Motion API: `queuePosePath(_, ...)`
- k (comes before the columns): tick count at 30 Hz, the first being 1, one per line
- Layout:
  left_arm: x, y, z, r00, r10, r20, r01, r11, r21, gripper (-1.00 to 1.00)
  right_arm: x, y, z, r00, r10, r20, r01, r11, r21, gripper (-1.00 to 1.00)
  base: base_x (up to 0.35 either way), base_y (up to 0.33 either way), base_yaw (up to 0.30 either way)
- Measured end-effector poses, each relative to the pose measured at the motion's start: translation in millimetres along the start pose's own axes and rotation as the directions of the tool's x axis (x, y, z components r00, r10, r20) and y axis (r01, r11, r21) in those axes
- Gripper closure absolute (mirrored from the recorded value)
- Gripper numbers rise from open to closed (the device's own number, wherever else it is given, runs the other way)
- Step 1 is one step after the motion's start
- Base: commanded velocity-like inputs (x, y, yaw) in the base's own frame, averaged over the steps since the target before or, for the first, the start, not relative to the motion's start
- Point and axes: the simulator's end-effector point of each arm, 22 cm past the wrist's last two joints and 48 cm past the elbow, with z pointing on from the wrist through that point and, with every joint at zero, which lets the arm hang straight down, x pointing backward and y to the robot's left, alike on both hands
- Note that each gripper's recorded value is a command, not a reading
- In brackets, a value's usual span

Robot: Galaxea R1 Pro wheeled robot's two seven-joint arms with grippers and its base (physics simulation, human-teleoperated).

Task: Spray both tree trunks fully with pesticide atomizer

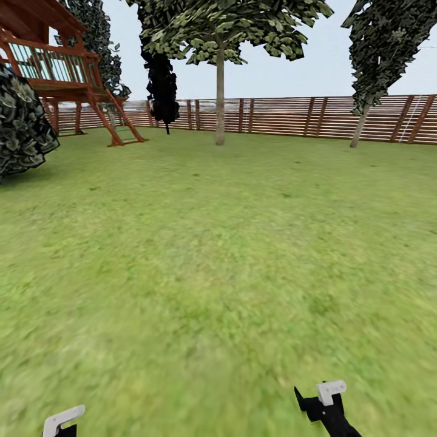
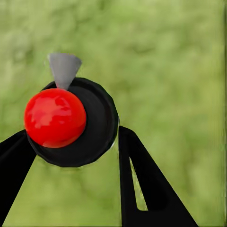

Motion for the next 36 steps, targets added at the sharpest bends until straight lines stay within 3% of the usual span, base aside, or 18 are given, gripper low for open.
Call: queuePosePath(36,0.0,0.0,0.0,1.0,0.0,0.0,0.0,1.0,0.0,1.0,0.8,0.3,-0.2,1.0,0.0,-0.002,0.0,1.0,-0.001,-1.0,0.341,0.0,0.0)
